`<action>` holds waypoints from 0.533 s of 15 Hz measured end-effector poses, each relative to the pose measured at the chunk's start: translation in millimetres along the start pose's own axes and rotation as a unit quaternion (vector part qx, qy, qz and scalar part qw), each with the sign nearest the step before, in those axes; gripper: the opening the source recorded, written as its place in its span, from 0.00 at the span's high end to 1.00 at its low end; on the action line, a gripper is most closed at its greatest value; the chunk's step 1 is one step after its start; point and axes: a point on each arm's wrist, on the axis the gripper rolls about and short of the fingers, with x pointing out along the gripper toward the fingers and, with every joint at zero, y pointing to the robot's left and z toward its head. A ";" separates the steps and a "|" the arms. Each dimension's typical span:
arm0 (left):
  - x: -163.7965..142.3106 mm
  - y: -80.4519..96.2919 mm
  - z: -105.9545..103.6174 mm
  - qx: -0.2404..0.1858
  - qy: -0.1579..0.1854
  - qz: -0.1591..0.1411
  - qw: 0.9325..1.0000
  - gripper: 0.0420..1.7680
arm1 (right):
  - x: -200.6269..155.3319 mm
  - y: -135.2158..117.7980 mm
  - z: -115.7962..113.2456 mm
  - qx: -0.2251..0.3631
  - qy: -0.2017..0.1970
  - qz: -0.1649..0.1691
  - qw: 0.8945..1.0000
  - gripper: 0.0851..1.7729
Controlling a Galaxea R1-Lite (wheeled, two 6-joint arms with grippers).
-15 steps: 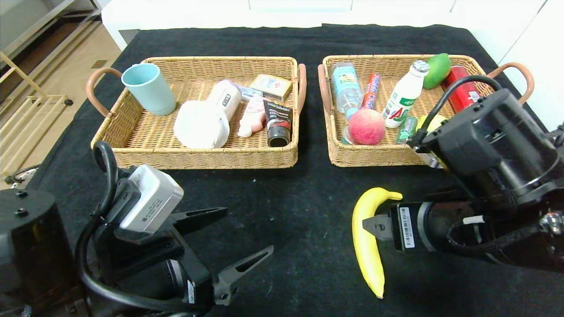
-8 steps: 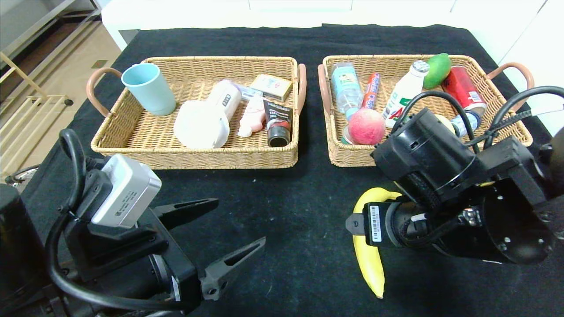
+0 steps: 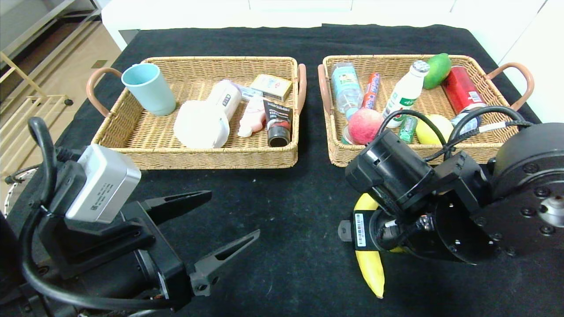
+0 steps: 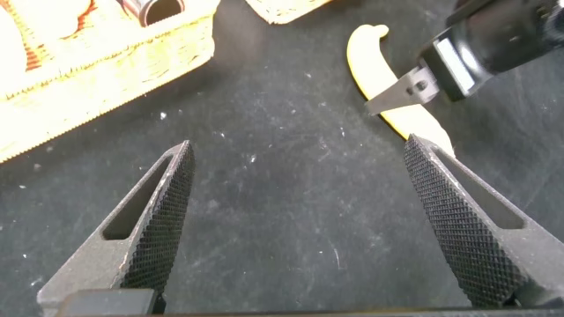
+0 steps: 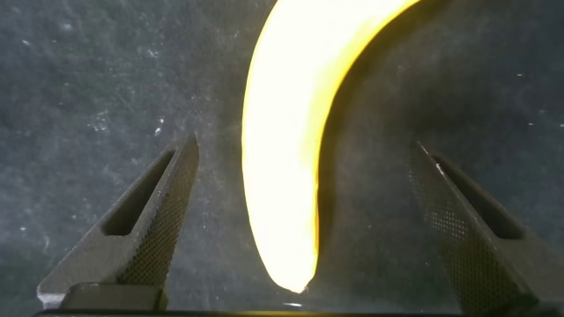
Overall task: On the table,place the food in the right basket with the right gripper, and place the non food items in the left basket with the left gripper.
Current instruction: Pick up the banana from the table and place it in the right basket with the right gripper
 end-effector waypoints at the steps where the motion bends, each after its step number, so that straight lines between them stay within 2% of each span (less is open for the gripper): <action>1: -0.8 0.0 0.5 0.000 -0.001 0.000 1.000 0.03 | 1.9 0.8 -0.5 -0.001 0.002 -0.002 1.000 0.04; 3: -1.9 0.0 1.0 0.000 -0.003 0.000 1.000 0.03 | 4.0 2.1 -1.2 -0.003 0.003 -0.003 1.000 0.04; 6: -2.6 0.0 0.5 0.001 -0.002 -0.001 1.000 0.03 | 6.4 3.8 -2.6 -0.006 0.006 -0.005 1.000 0.32; 8: -2.8 -0.1 -0.3 0.001 0.000 -0.001 1.000 0.03 | 8.5 4.7 -3.4 -0.008 0.009 -0.007 1.000 0.48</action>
